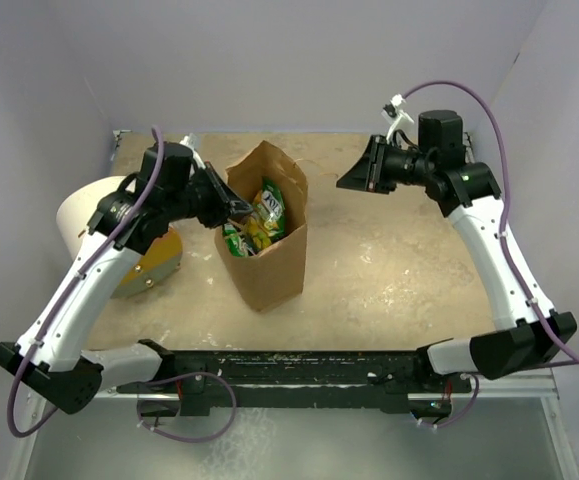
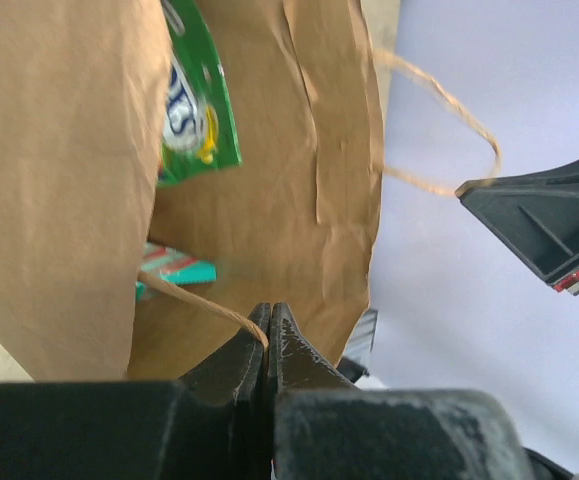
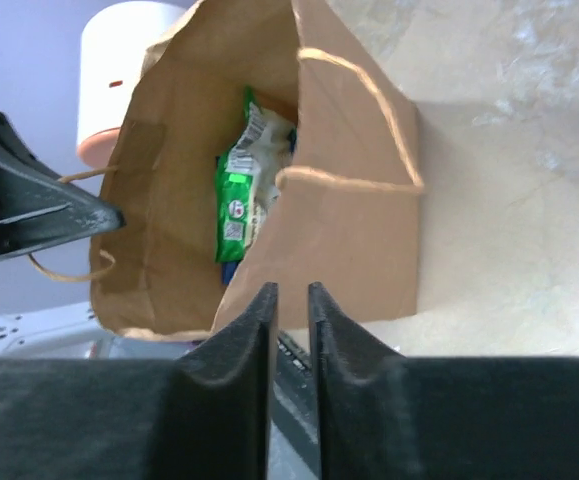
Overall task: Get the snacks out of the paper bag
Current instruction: Move the paper bag to the center of the board, then adjust the paper bag at the center of the board.
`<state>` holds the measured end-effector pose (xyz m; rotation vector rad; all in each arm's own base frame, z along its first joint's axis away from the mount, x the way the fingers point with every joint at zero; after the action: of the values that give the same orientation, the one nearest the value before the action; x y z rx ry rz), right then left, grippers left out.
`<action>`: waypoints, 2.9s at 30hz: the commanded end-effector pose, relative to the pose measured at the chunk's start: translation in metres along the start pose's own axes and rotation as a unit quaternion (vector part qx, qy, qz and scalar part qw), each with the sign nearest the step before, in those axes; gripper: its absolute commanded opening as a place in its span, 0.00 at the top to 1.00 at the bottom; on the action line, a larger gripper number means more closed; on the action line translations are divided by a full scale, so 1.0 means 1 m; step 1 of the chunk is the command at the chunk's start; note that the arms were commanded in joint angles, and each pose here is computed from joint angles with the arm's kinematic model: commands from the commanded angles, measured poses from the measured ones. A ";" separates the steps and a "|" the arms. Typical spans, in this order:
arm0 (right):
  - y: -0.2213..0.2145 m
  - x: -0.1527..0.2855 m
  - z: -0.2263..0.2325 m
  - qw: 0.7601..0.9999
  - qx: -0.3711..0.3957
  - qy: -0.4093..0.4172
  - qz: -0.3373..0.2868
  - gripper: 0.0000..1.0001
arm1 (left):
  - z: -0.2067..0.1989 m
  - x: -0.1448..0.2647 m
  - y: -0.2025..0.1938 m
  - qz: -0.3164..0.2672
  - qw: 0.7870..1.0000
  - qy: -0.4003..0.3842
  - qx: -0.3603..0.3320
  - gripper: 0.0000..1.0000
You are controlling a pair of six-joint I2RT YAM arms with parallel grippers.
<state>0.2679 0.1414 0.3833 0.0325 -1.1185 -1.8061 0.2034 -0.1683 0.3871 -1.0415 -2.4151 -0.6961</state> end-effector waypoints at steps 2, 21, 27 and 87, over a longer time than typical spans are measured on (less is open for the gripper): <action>-0.005 0.019 0.021 0.997 0.010 0.074 -0.019 0.67 | -0.007 0.045 -0.007 -0.027 0.998 -0.064 -0.005 0.83; 0.017 -0.036 0.016 0.977 -0.107 0.184 -0.011 0.12 | 0.033 0.093 -0.017 -0.108 0.994 -0.001 0.031 0.38; 0.009 -0.061 0.017 0.970 -0.131 0.205 0.018 0.14 | 0.034 0.092 -0.015 -0.127 0.991 -0.002 0.032 0.34; -0.076 -0.085 0.006 0.985 -0.101 0.111 0.086 0.95 | -0.054 -0.024 0.130 -0.023 0.937 -0.267 -0.224 1.00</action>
<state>0.2862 0.2301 0.3001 -0.0045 -0.6900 -1.7403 0.3751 -0.1006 0.4135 -1.2306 -2.7000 -1.0679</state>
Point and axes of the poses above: each gripper's point midway between its finger pads, its own x axis back along the fingers, its own z axis along the line the jaws close on, y = z × x, the point moved 9 cm from there along x, back along the fingers, and after that the axes turned 6 degrees about x, right-handed, at the moved point
